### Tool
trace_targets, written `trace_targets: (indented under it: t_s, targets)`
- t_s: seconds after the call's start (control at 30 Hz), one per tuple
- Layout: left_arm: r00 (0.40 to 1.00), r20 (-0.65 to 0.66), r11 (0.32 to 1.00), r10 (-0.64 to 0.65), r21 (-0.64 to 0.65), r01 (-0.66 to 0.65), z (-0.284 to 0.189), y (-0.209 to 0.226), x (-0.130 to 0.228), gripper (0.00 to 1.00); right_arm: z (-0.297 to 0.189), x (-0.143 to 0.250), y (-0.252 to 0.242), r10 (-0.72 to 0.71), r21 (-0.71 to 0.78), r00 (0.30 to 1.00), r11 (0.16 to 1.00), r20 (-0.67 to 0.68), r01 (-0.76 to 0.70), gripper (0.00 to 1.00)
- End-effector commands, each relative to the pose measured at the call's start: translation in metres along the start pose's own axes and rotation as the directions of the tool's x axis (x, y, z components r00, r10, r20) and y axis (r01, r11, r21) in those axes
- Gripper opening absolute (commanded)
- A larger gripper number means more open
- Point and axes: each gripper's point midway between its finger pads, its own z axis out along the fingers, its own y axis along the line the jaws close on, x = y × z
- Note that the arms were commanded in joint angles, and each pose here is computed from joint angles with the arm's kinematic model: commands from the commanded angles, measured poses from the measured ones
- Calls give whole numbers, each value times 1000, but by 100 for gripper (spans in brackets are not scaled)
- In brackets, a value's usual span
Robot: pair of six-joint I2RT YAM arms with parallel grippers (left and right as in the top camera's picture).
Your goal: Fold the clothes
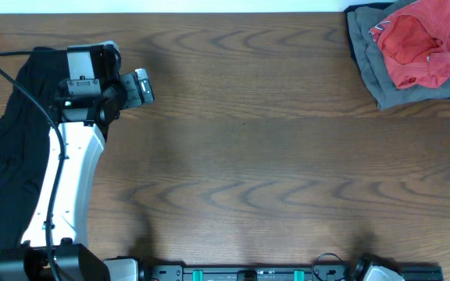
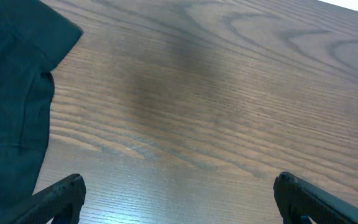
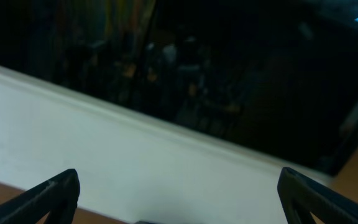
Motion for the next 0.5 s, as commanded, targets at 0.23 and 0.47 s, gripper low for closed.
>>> trace_targets:
  t_s: [0.23,0.47]
  targets:
    - [1000,-5,1000,-9,-16,9,3,4,0,98,-83,-14,9,-25,158,999,987,-41,31,99]
    - [1000,-5,1000,-9,-16,9,3,4,0,98,-93,81,54,73,92,989,994,-126,-62,99]
